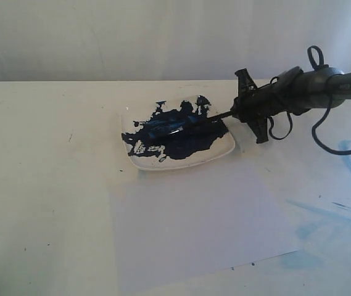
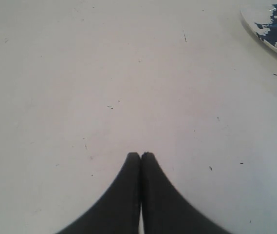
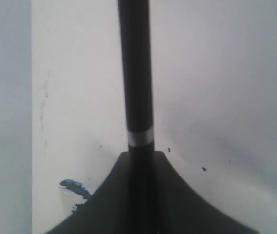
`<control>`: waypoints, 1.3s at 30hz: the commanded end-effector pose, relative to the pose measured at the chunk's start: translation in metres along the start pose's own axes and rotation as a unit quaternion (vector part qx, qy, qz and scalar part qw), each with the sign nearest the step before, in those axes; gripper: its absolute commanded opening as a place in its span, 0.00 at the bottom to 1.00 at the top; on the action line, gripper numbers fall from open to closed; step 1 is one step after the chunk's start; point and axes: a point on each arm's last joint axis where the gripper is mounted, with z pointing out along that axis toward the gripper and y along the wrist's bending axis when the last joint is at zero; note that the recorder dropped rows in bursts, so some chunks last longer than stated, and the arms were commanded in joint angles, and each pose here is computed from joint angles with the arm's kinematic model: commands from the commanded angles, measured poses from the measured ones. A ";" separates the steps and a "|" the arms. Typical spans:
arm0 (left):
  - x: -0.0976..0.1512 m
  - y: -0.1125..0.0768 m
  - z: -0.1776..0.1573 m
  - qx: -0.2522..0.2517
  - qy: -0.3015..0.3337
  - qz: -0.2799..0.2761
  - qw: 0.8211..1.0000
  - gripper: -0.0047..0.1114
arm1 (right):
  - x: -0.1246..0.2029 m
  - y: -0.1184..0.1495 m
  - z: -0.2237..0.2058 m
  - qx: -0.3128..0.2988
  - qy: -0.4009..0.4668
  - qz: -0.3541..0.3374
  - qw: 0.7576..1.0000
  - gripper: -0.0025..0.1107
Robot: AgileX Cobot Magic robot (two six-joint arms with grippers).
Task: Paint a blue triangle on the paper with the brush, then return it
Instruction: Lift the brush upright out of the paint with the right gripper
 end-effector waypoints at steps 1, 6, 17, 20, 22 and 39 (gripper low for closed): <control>0.001 0.000 0.000 0.002 0.000 -0.001 1.000 0.04 | -0.003 0.017 -0.014 -0.028 -0.017 -0.007 0.999 0.02; 0.001 0.000 0.000 0.002 0.000 -0.001 1.000 0.04 | -0.005 0.035 -0.031 -0.053 -0.032 -0.079 0.995 0.02; 0.001 0.000 0.000 0.002 0.000 -0.001 1.000 0.04 | -0.005 0.082 -0.086 -0.102 -0.082 -0.356 0.925 0.02; 0.001 0.000 0.000 0.002 0.000 -0.001 1.000 0.04 | -0.002 0.089 -0.097 -0.106 -0.075 -0.413 0.901 0.02; 0.001 0.000 0.000 0.002 0.000 -0.001 1.000 0.04 | 0.002 0.092 -0.101 -0.114 -0.064 -0.441 0.888 0.02; 0.001 0.000 0.000 0.002 0.000 -0.001 1.000 0.04 | 0.042 0.118 -0.126 -0.363 0.016 -0.584 0.726 0.02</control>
